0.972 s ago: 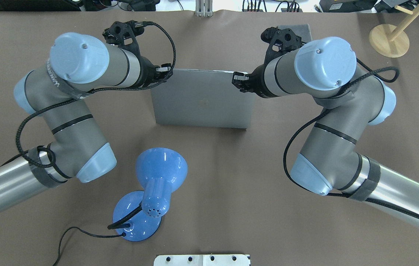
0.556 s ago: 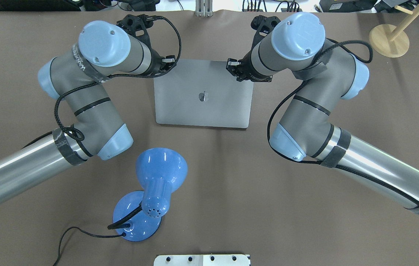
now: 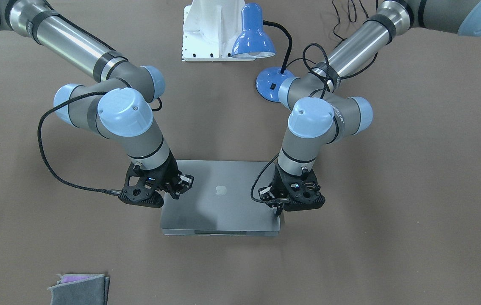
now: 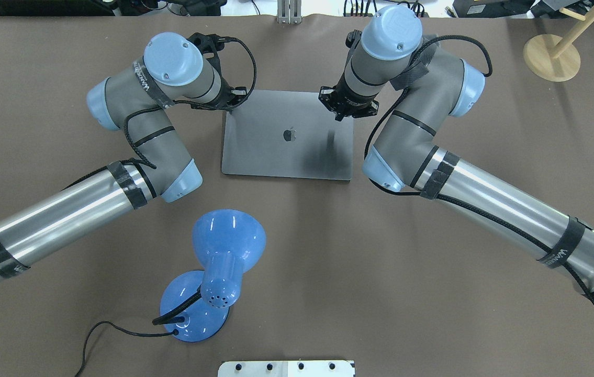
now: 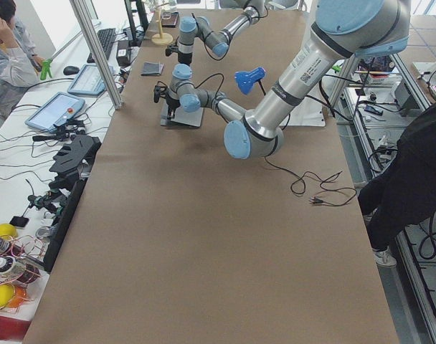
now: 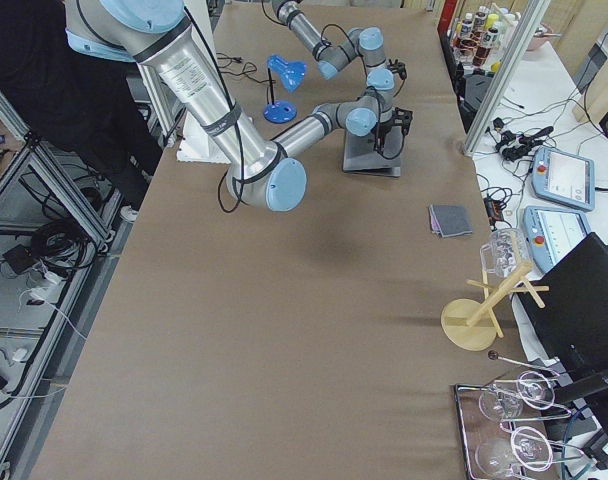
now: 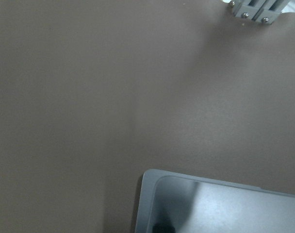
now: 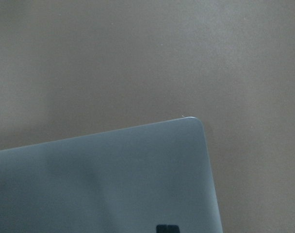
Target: Close laptop
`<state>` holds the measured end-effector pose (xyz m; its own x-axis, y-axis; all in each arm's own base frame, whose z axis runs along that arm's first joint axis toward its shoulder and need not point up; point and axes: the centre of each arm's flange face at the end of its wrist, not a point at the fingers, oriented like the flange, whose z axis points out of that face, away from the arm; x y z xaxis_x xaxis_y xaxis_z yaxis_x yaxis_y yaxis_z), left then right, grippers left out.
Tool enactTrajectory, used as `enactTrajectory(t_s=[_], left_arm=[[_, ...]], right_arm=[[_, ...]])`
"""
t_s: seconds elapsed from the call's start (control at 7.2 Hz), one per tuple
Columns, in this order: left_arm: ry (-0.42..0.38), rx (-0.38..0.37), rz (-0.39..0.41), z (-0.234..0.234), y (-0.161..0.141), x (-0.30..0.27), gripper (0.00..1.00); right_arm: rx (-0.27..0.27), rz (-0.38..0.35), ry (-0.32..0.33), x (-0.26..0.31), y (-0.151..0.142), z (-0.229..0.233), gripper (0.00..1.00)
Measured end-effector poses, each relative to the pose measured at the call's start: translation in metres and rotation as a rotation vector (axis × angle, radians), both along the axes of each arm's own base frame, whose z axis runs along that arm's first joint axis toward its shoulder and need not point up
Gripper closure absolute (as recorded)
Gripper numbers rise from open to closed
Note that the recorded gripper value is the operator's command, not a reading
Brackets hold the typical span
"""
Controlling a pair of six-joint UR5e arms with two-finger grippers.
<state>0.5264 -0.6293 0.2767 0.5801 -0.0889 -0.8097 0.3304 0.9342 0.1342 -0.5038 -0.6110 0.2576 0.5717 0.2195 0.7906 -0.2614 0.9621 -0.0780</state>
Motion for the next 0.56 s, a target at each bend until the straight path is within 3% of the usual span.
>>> enactTrajectory(t_s=[0.28, 0.56], left_arm=[[0.061, -0.028, 0.040, -0.008, -0.019, -0.029, 1.00], [0.162, -0.061, 0.090, -0.018, -0.036, -0.121, 1.00]], right_arm=[[-0.037, -0.022, -0.052, 0.026, -0.018, -0.004, 1.00], [-0.060, -0.012, -0.133, 0.106, -0.035, -0.014, 1.00]])
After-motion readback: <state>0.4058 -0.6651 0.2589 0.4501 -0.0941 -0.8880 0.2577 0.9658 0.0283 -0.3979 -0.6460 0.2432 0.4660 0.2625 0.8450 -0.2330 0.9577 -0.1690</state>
